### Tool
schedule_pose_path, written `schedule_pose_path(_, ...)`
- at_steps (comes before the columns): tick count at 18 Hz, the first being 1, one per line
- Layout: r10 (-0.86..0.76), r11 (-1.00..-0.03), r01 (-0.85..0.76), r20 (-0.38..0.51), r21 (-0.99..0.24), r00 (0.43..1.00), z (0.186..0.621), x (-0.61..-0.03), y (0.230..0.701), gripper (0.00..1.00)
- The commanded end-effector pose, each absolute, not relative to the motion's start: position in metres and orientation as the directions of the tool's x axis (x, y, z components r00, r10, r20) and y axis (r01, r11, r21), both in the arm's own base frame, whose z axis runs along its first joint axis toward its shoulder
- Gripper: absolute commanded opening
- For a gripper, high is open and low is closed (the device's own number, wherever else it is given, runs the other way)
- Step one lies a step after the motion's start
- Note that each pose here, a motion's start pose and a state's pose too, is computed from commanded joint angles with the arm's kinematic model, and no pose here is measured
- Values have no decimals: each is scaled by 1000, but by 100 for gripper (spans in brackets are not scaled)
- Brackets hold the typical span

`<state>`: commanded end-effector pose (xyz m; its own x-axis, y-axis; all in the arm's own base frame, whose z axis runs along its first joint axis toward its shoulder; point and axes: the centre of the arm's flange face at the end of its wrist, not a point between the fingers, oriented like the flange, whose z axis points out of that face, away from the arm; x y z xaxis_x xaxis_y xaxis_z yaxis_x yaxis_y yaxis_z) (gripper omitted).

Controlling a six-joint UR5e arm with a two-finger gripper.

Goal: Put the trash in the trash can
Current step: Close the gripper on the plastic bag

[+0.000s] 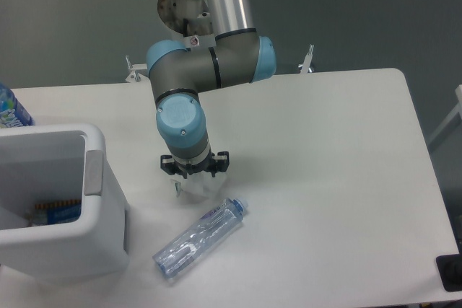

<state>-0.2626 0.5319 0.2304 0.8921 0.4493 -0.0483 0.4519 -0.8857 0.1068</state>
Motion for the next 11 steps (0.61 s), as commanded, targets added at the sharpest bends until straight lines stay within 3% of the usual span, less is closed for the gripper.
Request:
schedule_pose_path(2, 449, -886, 452, -48, 107, 892, 231, -263, 531, 16)
schedule_pose_path(4, 447, -887, 449, -48, 107, 893, 233, -263, 531, 10)
schedule_pose_path(8, 430, -894, 431, -42, 124, 902, 231, -256, 523, 5)
schedule_pose_path(11, 324, -937, 324, -21, 128, 946, 239, -246, 511, 5)
